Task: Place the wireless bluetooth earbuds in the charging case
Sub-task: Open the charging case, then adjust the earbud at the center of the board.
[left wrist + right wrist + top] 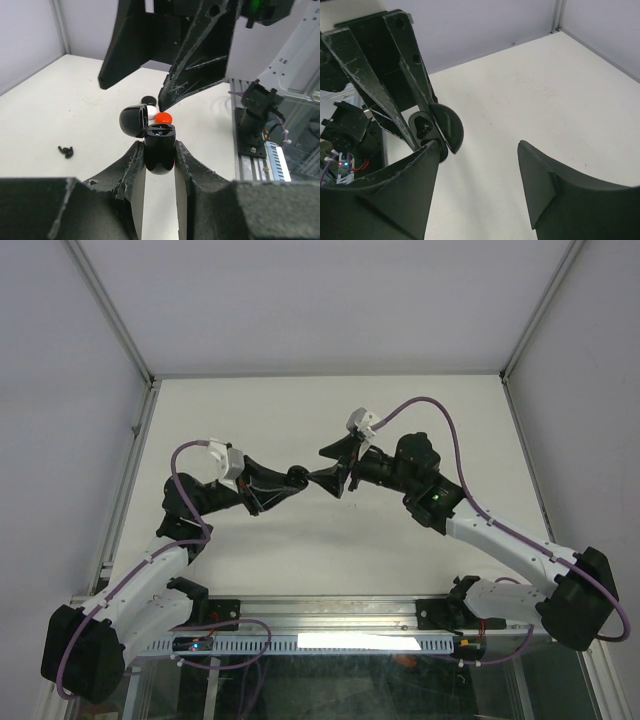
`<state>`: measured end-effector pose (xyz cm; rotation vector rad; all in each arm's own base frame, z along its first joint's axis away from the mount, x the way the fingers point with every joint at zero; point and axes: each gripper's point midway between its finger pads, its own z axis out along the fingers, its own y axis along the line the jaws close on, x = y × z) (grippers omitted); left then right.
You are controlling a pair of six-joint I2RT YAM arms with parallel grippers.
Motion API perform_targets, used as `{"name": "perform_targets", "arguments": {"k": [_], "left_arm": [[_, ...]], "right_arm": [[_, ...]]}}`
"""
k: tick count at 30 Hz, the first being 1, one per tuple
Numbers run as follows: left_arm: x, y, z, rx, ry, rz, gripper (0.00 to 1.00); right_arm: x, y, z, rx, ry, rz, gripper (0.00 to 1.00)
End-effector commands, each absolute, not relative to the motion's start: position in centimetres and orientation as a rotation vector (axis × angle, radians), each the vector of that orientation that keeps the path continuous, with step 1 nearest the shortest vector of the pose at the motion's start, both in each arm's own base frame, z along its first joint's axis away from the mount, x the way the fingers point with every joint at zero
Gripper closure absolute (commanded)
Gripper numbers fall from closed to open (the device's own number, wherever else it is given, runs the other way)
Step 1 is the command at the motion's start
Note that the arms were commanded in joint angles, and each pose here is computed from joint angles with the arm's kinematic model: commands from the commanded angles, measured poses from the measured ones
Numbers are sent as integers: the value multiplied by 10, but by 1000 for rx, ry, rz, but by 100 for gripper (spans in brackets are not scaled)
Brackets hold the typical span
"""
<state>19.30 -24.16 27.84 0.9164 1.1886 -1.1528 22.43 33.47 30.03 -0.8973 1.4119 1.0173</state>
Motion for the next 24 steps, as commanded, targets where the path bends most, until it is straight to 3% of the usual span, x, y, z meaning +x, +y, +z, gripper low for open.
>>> {"name": "perform_targets", "arguments": {"k": [1, 15, 24], "left_arm": [[215, -235, 284, 777, 1212, -1063, 98], [234, -214, 277, 702, 1184, -843, 99], [238, -208, 279, 682, 1146, -786, 95]], "right_arm": [[245, 318, 325, -809, 1404, 910, 33], [346, 252, 221, -527, 1820, 503, 34], [407, 238, 157, -327, 1951, 396, 45]]}}
